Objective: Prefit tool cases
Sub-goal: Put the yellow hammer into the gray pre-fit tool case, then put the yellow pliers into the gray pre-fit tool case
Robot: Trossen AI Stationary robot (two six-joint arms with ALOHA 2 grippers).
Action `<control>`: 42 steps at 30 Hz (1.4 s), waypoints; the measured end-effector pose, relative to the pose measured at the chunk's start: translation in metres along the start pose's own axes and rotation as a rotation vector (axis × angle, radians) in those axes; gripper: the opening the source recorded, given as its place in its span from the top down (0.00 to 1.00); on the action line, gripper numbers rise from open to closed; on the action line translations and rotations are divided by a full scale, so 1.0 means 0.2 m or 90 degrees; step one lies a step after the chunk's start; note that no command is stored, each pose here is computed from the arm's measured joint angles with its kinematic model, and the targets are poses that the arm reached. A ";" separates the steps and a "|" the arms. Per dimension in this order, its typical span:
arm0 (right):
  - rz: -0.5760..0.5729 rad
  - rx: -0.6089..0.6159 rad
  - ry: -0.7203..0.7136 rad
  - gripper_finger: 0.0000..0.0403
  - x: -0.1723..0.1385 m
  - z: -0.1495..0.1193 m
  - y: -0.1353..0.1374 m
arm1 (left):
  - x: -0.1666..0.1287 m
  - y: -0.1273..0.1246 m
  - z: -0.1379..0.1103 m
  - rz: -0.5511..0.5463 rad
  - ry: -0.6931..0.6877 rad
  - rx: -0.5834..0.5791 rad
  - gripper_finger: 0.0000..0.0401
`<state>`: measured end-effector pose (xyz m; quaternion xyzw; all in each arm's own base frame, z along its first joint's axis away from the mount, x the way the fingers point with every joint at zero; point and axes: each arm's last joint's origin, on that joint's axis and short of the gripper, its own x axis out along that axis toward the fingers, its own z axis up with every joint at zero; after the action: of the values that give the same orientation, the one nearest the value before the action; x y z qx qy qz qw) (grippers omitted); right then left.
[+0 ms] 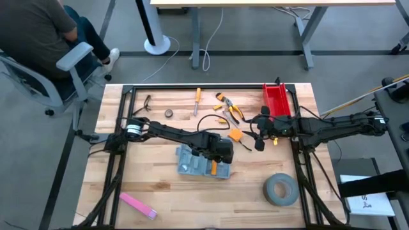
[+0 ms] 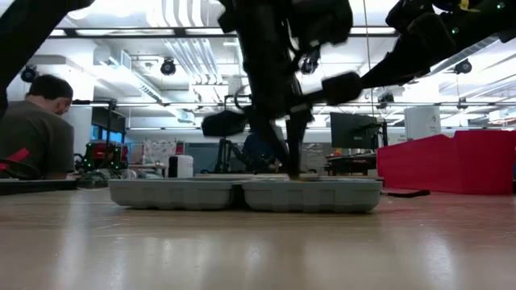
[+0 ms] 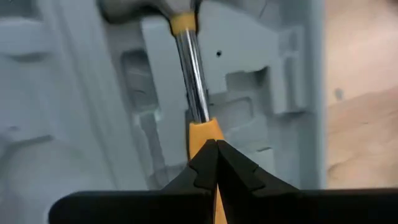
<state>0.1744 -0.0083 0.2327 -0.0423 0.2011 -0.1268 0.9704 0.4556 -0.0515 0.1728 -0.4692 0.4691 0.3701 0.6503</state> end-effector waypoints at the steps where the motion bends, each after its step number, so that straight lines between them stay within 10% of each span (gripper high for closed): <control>1: 0.000 0.000 0.000 0.51 0.00 0.00 0.00 | 0.02 0.00 0.00 0.000 0.007 0.003 1.00; 17: 0.000 -0.001 0.002 0.51 0.00 0.00 0.00 | -0.26 -0.07 0.10 0.027 -0.083 0.050 1.00; 42: 0.000 -0.014 0.018 0.51 -0.01 -0.02 0.00 | -0.10 -0.01 0.23 0.002 -0.042 0.032 1.00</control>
<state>0.1705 -0.0083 0.2301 -0.0509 0.2164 -0.1250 0.9669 0.4633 -0.0085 0.1970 -0.4395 0.4571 0.3743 0.6766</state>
